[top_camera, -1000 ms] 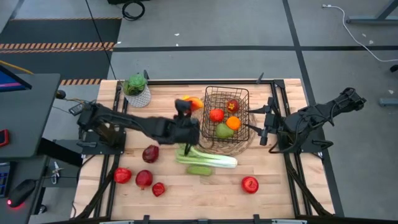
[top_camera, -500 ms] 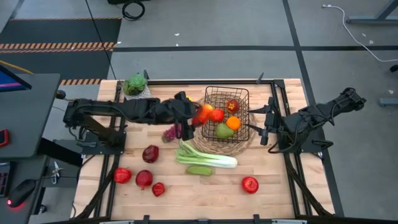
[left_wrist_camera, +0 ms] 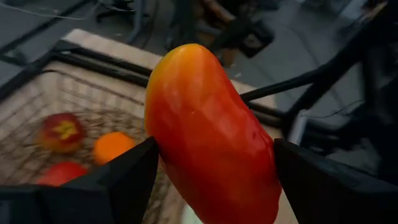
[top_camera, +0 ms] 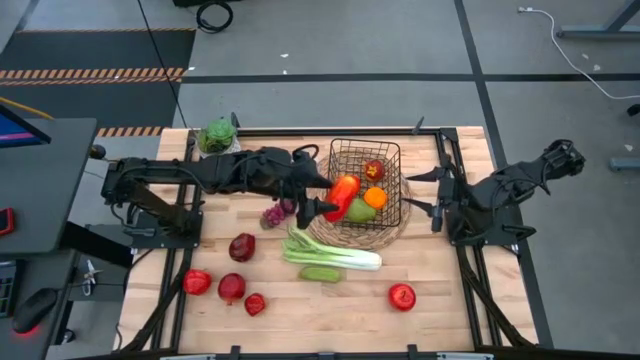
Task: Build produce basket
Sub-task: Put the mango into the wire basket
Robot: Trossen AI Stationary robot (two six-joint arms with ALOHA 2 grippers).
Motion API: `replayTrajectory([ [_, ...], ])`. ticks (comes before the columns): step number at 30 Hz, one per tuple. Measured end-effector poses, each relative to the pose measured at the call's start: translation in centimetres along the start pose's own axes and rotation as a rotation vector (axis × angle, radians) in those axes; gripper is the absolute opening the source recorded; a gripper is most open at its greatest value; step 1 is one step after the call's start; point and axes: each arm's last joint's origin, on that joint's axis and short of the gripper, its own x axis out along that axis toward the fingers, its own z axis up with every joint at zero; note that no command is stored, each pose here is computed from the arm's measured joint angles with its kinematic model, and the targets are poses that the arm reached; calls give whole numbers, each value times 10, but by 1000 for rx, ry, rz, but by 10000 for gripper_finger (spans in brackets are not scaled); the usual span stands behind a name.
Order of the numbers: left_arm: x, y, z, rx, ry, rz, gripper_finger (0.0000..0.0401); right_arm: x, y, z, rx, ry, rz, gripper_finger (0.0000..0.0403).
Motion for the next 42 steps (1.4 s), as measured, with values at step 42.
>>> replayTrajectory([
  [42, 10, -6, -6, 919, -1, -37, 309, -14, -6, -3, 25, -30, 38, 247],
])
